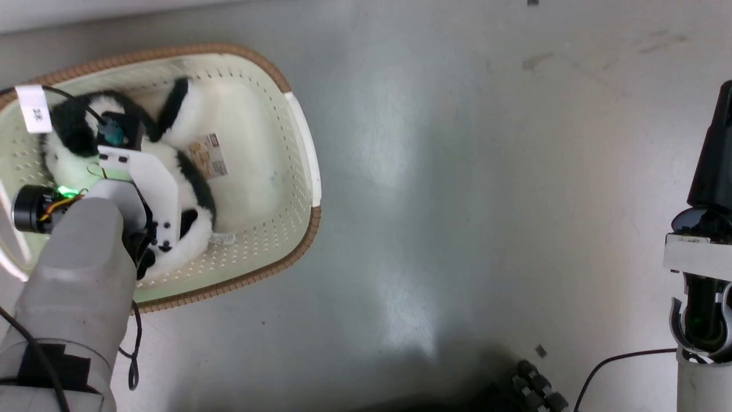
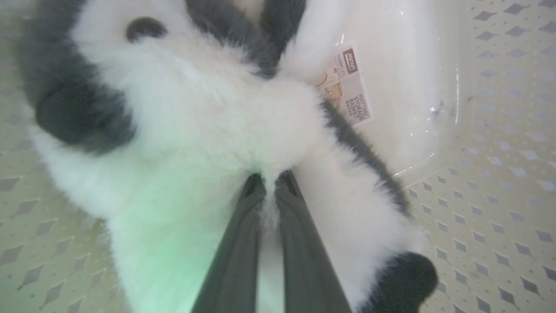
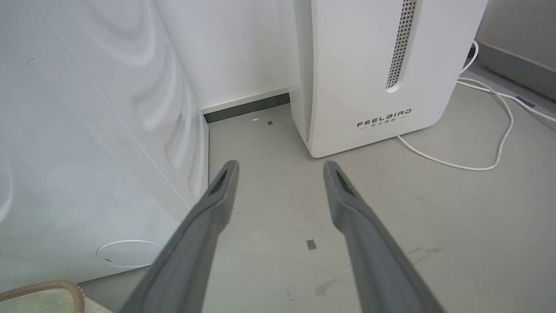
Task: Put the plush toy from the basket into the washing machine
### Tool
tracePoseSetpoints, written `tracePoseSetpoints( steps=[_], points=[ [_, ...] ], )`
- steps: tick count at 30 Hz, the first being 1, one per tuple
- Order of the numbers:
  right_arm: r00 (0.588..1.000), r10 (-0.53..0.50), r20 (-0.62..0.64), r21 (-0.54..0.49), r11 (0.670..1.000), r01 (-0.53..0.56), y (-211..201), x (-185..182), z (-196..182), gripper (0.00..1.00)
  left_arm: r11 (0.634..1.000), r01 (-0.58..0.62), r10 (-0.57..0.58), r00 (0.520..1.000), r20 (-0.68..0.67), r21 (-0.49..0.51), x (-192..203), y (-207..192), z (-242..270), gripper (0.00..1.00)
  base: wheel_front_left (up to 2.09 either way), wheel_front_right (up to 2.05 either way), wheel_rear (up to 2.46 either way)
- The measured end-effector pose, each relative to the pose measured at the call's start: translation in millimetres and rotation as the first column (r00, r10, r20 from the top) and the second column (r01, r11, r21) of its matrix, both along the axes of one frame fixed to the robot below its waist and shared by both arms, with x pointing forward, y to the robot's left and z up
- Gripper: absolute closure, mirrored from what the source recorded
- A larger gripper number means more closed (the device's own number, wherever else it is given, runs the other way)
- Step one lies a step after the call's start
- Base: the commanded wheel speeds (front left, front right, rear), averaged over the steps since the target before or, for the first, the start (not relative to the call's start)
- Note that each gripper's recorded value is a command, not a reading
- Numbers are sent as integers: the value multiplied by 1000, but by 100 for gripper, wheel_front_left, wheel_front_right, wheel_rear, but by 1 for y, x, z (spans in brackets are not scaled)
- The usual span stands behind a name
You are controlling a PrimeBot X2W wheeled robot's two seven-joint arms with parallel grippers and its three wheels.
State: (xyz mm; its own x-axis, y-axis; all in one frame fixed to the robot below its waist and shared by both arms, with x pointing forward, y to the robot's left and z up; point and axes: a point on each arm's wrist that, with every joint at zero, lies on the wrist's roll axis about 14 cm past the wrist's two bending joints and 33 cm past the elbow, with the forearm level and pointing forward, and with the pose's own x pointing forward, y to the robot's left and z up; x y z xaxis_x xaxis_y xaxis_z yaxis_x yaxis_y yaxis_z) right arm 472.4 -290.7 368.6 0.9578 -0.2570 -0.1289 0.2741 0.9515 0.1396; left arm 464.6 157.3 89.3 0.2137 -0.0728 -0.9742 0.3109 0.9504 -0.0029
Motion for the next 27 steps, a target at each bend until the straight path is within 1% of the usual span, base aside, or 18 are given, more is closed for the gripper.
tracePoseSetpoints(
  steps=[8,17,21,27],
  points=[
    [997,21,74,3,1000,-21,9,2,34,0,1000,17,-15,992,127,-13,11,6,51,100,0,0,0],
    [992,53,117,9,998,-54,24,-10,63,0,996,28,-2,958,287,-88,12,-9,115,100,0,0,0],
    [988,69,135,12,997,-71,31,-17,76,0,993,29,16,930,368,-116,7,-10,145,100,0,0,0],
    [982,99,164,6,995,-101,42,-31,95,0,988,37,43,860,508,-147,1,-10,191,100,0,0,0]
  ],
)
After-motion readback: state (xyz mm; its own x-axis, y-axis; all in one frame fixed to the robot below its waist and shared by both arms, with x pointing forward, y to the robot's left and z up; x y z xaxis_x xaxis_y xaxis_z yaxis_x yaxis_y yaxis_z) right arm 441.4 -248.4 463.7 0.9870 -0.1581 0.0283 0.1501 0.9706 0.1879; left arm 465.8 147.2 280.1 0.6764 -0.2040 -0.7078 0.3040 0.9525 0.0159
